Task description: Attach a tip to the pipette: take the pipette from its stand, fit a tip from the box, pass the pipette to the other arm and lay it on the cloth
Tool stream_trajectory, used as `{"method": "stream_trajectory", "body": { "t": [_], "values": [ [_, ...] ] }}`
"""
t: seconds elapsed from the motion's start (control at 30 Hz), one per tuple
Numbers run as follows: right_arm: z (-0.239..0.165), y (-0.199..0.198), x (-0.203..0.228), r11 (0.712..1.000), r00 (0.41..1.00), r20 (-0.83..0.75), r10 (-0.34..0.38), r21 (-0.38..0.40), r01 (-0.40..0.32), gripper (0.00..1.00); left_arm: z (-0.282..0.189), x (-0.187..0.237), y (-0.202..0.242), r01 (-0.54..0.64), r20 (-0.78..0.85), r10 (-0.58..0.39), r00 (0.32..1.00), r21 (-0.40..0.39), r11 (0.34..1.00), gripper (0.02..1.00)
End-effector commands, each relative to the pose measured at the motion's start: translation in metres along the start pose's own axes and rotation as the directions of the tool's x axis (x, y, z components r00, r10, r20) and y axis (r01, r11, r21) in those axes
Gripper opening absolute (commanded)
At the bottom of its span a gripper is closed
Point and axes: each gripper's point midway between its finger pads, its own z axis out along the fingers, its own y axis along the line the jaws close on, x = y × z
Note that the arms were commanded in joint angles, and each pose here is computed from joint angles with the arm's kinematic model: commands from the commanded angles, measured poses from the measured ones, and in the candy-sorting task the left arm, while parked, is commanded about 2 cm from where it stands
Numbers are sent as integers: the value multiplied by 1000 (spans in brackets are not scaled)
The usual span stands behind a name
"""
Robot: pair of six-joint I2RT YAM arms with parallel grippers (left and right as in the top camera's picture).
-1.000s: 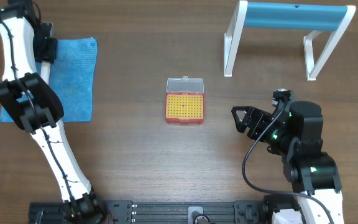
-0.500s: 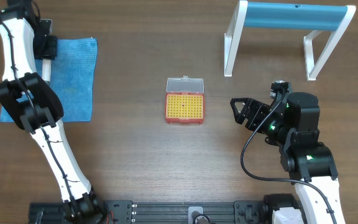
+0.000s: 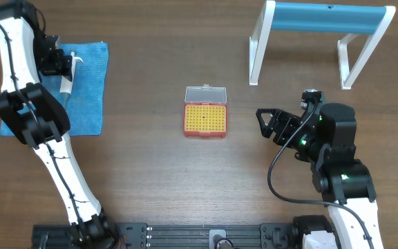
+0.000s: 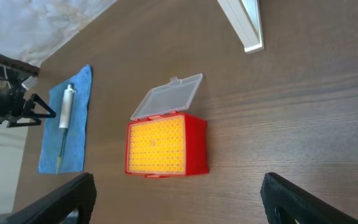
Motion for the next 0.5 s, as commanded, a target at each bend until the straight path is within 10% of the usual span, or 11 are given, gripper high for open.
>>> {"method": "stream_trajectory", "body": {
  "t": [0.03,0.13,0.3,0.5],
  "values": [
    [-34,15,-21,984,970,169,-177,13,177,864,-90,6,-20,62,167,-70,984,49,997,882],
    [-83,31,-32,937,869,355,-344,77,340,864,-188,27,-60,-24,389,-16,921,98,995,879],
    [-150,-4,8,907,791,452,-413,284,311,864,-324,137,-109,-149,680,80,729,44,988,879],
    [-155,-13,30,868,762,423,-491,318,382,866,-297,274,-139,-192,664,46,747,149,970,882]
  ]
}}
